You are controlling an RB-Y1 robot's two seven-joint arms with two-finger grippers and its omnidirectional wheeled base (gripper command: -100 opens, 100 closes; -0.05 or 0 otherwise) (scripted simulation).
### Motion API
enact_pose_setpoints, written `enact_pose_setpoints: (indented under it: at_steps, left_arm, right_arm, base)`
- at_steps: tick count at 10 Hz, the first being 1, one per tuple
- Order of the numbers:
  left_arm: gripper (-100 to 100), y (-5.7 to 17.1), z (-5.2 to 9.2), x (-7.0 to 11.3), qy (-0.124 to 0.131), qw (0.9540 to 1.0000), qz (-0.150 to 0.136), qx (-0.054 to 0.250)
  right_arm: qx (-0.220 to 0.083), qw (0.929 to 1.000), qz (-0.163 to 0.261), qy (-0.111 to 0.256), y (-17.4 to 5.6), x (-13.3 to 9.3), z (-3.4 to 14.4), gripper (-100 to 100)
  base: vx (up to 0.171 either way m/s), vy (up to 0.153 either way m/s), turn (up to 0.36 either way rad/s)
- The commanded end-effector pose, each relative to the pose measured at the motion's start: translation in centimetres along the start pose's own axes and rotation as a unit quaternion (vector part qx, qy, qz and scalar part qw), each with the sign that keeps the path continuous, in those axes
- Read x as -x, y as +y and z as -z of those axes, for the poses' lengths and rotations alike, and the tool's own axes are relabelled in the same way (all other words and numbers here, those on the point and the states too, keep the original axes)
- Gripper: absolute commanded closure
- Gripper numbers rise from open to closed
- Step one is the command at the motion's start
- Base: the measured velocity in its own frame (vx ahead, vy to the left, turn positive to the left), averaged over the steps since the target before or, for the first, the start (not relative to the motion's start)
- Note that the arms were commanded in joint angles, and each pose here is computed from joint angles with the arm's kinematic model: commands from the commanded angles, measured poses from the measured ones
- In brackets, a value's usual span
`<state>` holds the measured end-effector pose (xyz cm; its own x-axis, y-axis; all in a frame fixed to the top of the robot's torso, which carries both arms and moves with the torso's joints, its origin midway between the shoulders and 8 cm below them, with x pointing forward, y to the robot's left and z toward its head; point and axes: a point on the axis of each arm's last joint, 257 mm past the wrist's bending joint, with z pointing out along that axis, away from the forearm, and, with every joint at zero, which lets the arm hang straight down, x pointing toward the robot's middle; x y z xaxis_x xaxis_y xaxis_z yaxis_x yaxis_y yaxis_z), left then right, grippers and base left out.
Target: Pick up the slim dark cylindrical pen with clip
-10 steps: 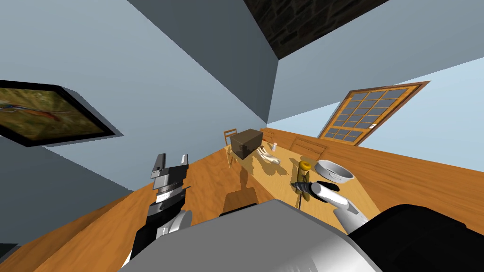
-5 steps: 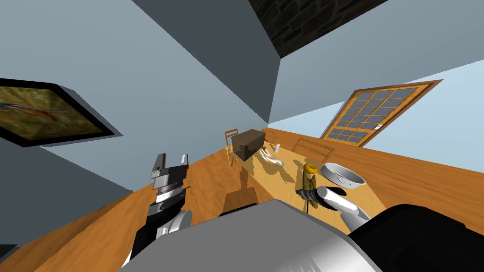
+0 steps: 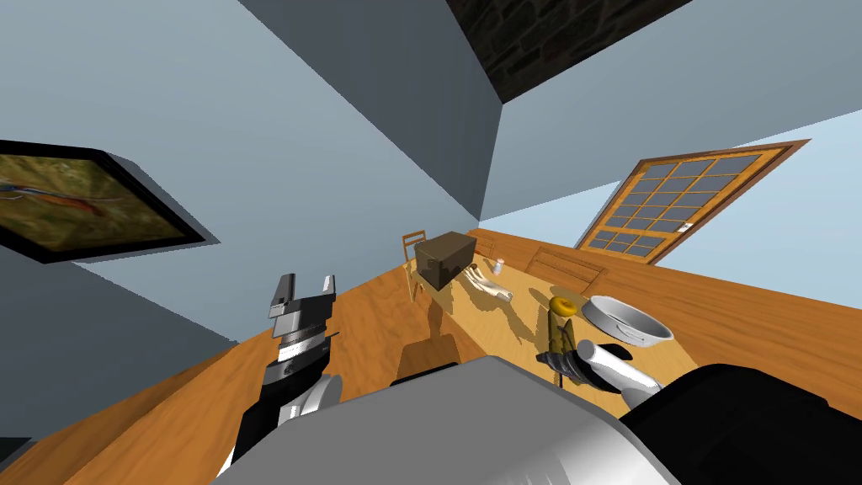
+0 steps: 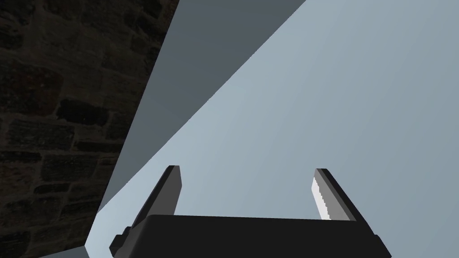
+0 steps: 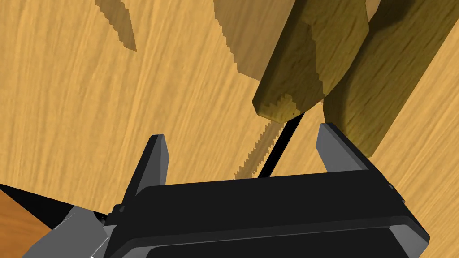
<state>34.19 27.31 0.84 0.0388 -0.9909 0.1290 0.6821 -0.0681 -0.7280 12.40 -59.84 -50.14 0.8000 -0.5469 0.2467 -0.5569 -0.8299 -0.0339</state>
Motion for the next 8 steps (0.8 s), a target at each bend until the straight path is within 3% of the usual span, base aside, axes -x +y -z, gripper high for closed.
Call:
enact_pose_setpoints:
  at_steps: [1,2,5,6,7,8]
  left_arm:
    - [0,0.0,0.0,0.0,0.0,1.0,0.0,0.0]
    - [0,0.0,0.0,0.0,0.0,1.0,0.0,0.0]
    - [0,0.0,0.0,0.0,0.0,1.0,0.0,0.0]
    - [0,0.0,0.0,0.0,0.0,1.0,0.0,0.0]
    - [0,0.0,0.0,0.0,0.0,1.0,0.0,0.0]
    - [0,0.0,0.0,0.0,0.0,1.0,0.0,0.0]
  right_arm:
    - [0.0,0.9994,-0.027,-0.022,0.8,1.5,-0.2,-100]
    - [0.001,0.9972,-0.058,-0.047,1.6,3.1,0.0,-100]
    - [0.005,0.992,-0.097,-0.081,2.6,5.8,-0.1,-100]
    - [0.009,0.986,-0.127,-0.107,3.3,7.8,0.1,-100]
    - [0.009,0.986,-0.127,-0.107,3.3,7.8,0.1,-100]
    - [0.013,0.9799,-0.153,-0.128,3.8,9.3,0.3,-100]
  base:
    - [0.057,0.025,0.008]
    - [0.064,0.027,0.015]
    - [0.052,0.014,0.009]
    - [0.056,0.013,0.008]
    - [0.049,0.013,0.003]
    - [0.047,0.018,0.006]
